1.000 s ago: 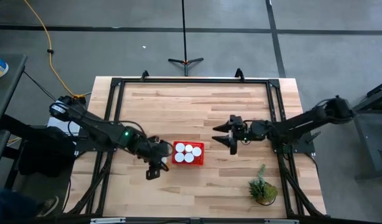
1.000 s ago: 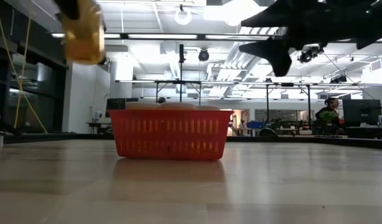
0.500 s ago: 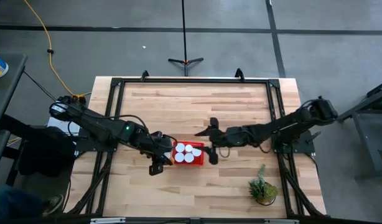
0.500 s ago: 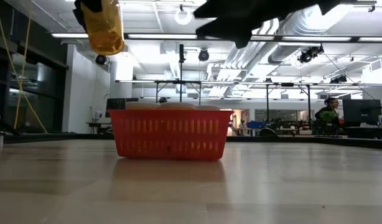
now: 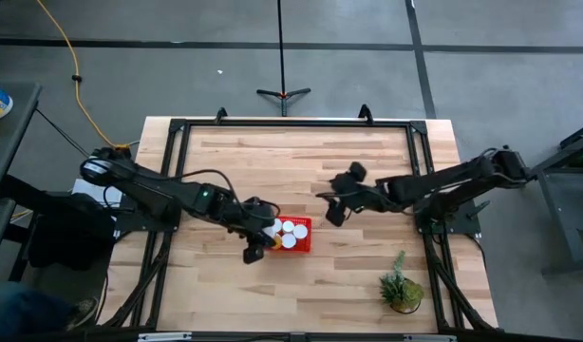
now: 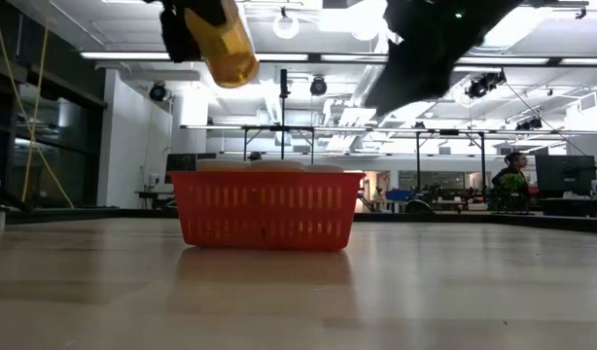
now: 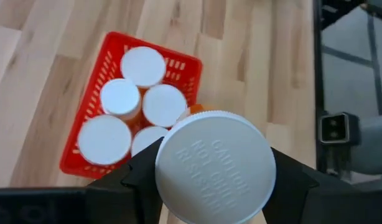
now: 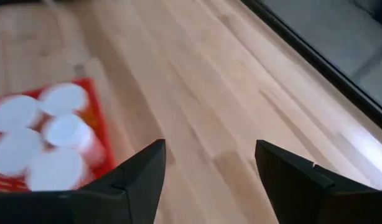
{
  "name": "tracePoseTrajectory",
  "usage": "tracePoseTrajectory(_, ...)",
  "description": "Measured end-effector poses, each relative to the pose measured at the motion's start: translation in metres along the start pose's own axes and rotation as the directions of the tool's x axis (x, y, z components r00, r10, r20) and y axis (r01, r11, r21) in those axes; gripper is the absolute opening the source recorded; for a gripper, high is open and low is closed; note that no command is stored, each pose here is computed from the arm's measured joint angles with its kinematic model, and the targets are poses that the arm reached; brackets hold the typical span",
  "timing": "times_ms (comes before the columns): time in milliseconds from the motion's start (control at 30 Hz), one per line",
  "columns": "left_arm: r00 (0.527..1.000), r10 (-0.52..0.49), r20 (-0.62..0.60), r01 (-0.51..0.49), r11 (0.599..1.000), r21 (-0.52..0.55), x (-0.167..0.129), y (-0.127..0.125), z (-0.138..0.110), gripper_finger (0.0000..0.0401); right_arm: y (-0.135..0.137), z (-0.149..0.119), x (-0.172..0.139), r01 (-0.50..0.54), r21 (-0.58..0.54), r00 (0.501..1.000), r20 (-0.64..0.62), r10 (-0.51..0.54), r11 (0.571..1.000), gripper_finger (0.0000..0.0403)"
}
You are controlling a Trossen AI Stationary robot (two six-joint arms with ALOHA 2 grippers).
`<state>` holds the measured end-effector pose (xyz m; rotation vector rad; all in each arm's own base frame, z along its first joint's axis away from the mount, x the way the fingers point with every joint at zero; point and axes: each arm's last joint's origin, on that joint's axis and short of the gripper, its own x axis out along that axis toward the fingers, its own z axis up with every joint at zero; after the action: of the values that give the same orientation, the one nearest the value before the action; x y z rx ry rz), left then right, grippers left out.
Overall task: Pick and place pill bottles into a basket
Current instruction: Put the orange pill bottle into the red bin
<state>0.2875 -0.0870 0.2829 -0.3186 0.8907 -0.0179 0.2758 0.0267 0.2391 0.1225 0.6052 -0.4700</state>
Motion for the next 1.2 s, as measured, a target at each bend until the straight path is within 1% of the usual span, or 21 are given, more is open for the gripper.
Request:
tracePoseTrajectory(100, 0.999, -0.007, 0.033, 0.007, 1.0, -0.01, 0.006, 0.003, 0.006, 0.0241, -0.012, -0.006, -0.012, 0.05, 0.044, 0.998, -0.025, -0.049, 0.998, 0.0237)
tracePoseTrajectory(233, 0.996, -0.024, 0.086, 0.024, 1.0, -0.006, 0.013, 0.005, 0.014, 0.0229, -0.026, -0.018, -0.025, 0.102, 0.086, 0.995, -0.033, -0.099, 0.991, 0.0237)
tracePoseTrajectory(367, 0.991, -0.046, 0.128, 0.046, 0.999, 0.004, 0.021, 0.003, 0.019, 0.0229, -0.039, -0.033, -0.035, 0.112, 0.14, 0.994, -0.014, -0.111, 0.984, 0.0237)
tracePoseTrajectory(533, 0.99, -0.049, 0.133, 0.048, 0.999, 0.007, 0.036, 0.002, 0.02, 0.0239, -0.049, -0.05, -0.041, 0.105, 0.192, 0.994, -0.006, -0.106, 0.976, 0.0237)
tracePoseTrajectory(633, 0.99, -0.044, 0.133, 0.042, 0.999, 0.016, 0.043, 0.002, 0.024, 0.0234, -0.053, -0.057, -0.041, 0.092, 0.214, 0.996, -0.008, -0.092, 0.972, 0.0236)
tracePoseTrajectory(833, 0.992, -0.036, 0.12, 0.029, 0.997, 0.066, 0.057, -0.002, 0.032, 0.0229, -0.057, -0.057, -0.035, 0.106, 0.236, 0.994, -0.007, -0.107, 0.966, 0.0236)
tracePoseTrajectory(1000, 0.996, -0.02, 0.086, 0.011, 0.995, 0.098, 0.074, -0.004, 0.035, 0.0242, -0.061, -0.056, -0.033, 0.125, 0.246, 0.992, -0.015, -0.125, 0.961, 0.0237)
tracePoseTrajectory(1067, 0.998, -0.008, 0.067, 0.001, 0.995, 0.099, 0.08, -0.002, 0.034, 0.0239, -0.062, -0.056, -0.033, 0.13, 0.249, 0.991, -0.016, -0.13, 0.96, 0.0236)
tracePoseTrajectory(1200, 0.998, -0.024, 0.053, 0.018, 0.994, 0.11, 0.085, -0.002, 0.034, 0.0228, -0.064, -0.055, -0.032, 0.138, 0.249, 0.99, -0.017, -0.138, 0.959, 0.0237)
